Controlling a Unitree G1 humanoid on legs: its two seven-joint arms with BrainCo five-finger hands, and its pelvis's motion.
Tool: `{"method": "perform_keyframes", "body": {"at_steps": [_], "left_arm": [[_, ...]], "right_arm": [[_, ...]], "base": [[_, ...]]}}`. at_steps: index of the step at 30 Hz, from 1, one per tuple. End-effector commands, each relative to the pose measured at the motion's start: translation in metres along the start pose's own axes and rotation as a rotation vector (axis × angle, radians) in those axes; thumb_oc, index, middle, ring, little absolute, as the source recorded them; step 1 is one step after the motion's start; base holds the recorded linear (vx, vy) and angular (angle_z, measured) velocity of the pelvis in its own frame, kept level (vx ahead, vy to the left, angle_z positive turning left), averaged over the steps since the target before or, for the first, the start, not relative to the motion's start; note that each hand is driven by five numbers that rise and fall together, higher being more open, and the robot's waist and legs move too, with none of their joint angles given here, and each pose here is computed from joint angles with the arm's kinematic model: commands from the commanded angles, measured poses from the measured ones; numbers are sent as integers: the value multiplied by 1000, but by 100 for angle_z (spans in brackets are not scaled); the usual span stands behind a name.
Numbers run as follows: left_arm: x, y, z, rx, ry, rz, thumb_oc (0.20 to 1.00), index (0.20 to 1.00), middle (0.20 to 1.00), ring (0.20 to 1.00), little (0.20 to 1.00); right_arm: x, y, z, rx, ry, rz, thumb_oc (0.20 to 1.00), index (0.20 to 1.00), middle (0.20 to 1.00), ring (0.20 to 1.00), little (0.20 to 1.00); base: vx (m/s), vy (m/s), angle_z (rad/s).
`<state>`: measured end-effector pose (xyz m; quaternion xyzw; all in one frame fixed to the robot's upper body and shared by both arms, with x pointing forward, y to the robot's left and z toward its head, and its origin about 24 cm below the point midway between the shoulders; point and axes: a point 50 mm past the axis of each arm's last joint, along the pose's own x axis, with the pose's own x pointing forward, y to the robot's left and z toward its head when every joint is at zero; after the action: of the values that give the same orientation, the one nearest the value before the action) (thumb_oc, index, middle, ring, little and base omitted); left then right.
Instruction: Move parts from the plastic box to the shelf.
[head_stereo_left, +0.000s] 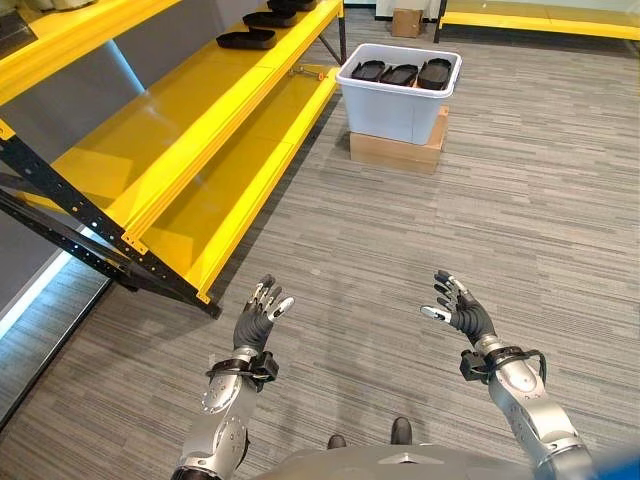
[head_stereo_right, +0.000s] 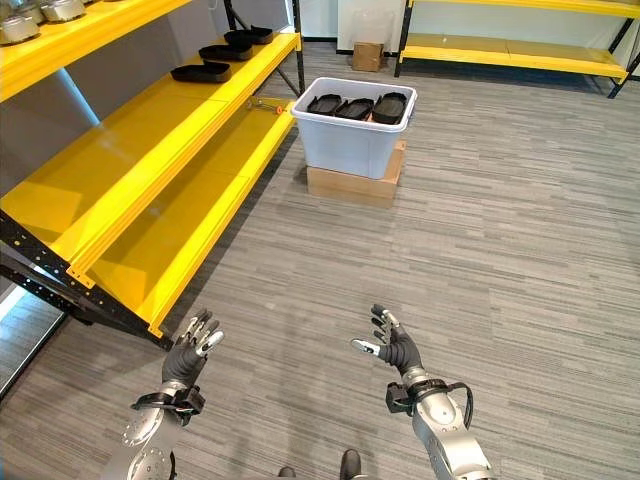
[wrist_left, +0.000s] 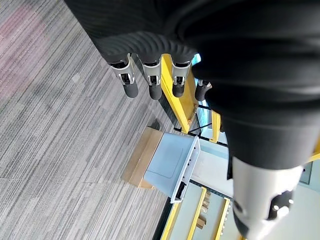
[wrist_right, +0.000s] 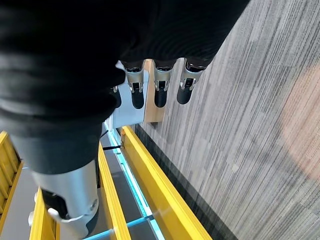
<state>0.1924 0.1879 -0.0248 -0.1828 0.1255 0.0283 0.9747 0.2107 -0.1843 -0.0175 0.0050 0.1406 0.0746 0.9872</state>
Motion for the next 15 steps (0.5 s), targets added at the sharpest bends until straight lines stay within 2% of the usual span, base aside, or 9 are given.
{"method": "perform_keyframes", "body": {"at_steps": [1, 15], "left_arm": [[3, 8, 19, 50, -77, -6, 1000, 1000, 1000, 1000, 1000], [4, 8, 14, 42, -51, -6, 1000, 1000, 1000, 1000, 1000]], "right_arm": [[4, 3, 22, 22, -115, 23, 1000, 1000, 1000, 1000, 1000], [5, 4, 20, 19, -103, 26, 1000, 1000, 1000, 1000, 1000]], "base": [[0, 0, 0], [0, 0, 0]]}}
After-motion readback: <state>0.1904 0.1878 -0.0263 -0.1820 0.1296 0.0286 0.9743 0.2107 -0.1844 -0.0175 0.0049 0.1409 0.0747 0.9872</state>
